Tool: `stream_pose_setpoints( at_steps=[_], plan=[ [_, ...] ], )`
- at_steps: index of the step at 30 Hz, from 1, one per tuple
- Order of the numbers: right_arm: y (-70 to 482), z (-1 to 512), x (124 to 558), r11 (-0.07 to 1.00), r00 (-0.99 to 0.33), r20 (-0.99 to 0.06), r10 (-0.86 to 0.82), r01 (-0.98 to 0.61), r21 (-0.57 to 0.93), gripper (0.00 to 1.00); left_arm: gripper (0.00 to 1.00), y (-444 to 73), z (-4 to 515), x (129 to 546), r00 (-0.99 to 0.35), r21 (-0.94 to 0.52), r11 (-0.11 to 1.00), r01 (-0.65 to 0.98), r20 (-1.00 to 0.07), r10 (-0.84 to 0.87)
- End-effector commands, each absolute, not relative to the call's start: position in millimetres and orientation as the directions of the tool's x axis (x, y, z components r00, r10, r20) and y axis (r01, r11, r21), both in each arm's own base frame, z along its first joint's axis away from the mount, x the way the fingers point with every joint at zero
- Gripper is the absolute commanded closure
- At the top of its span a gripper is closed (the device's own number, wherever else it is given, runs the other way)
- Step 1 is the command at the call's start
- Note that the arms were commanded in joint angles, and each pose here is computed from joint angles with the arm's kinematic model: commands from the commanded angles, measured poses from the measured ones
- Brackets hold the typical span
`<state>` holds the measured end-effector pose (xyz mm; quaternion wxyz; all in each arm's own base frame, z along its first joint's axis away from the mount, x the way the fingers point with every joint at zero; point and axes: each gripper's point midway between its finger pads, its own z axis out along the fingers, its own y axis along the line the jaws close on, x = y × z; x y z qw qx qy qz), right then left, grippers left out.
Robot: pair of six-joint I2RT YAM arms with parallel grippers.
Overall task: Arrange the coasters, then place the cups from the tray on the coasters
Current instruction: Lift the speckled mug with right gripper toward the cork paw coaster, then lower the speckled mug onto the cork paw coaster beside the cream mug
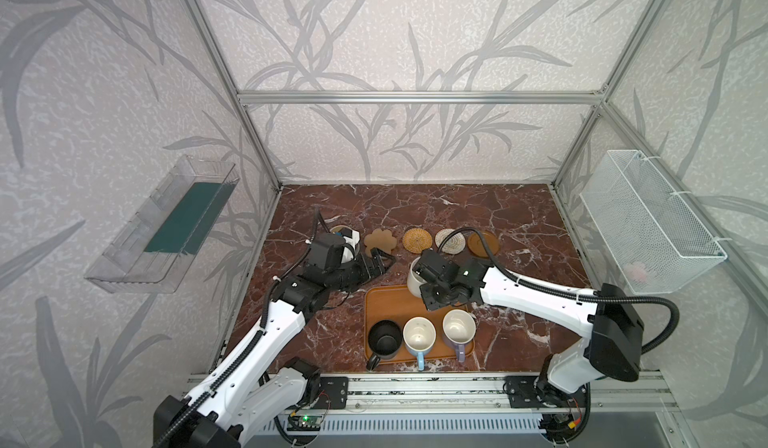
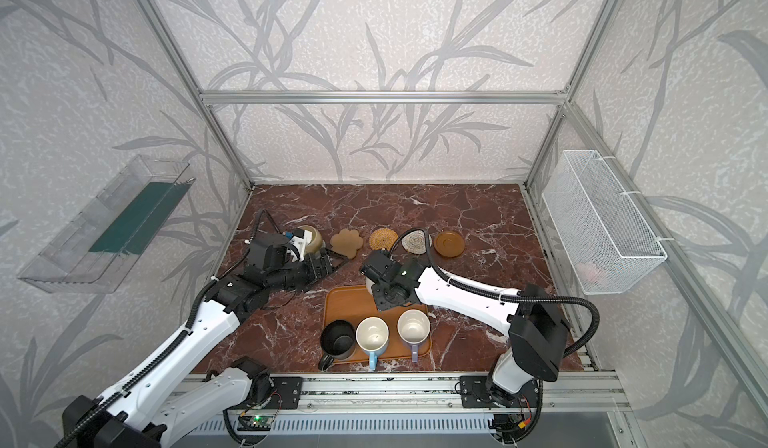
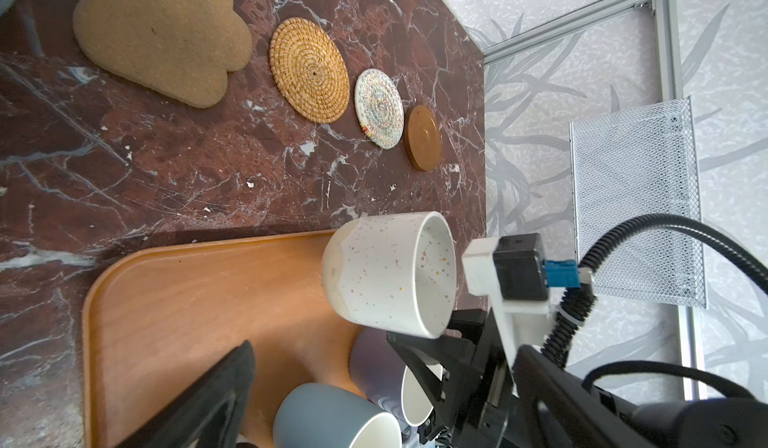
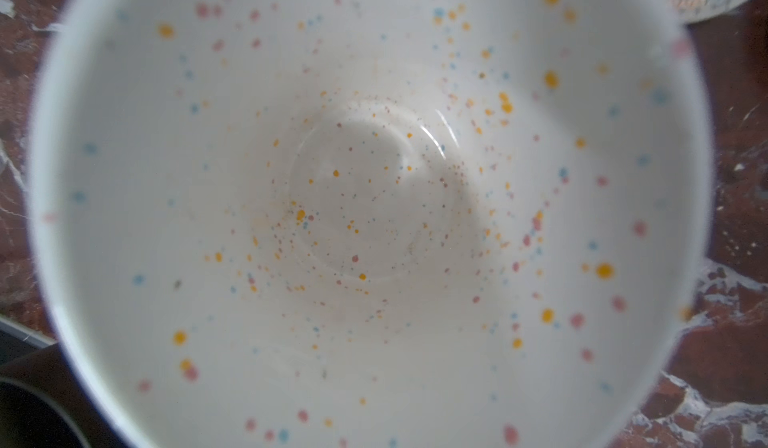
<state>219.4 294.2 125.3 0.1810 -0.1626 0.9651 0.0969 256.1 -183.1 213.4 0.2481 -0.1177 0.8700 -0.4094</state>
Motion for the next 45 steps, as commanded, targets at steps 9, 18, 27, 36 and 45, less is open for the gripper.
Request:
stream_pose_setpoints(
  at_steps=[9,18,27,36,45],
  plan=[
    [324,198,255,0.910,-0.797,-0.548,-0.254,-0.389,0.143,1.00,0.01,-152,232,278,-0.781,-0.701,0.711,-0.048,-0.418,-0.464],
    [332,213,277,0.935,-0.786,-0.574,-0.230,-0.342,0.093,1.00,0.02,-120,236,290,-0.787,-0.656,0.752,-0.067,-0.428,-0.444],
    [357,208,311,0.958,-0.780,-0.585,-0.220,-0.285,0.019,1.00,0.02,-92,230,303,-0.769,-0.624,0.770,-0.132,-0.425,-0.476],
    [387,193,335,0.978,-0.819,-0.544,-0.181,-0.210,-0.009,1.00,0.02,-74,217,313,-0.757,-0.615,0.766,-0.186,-0.408,-0.511],
    [415,170,356,0.980,-0.837,-0.519,-0.176,-0.198,-0.014,1.00,0.02,-66,207,323,-0.748,-0.624,0.752,-0.214,-0.391,-0.537]
  ],
)
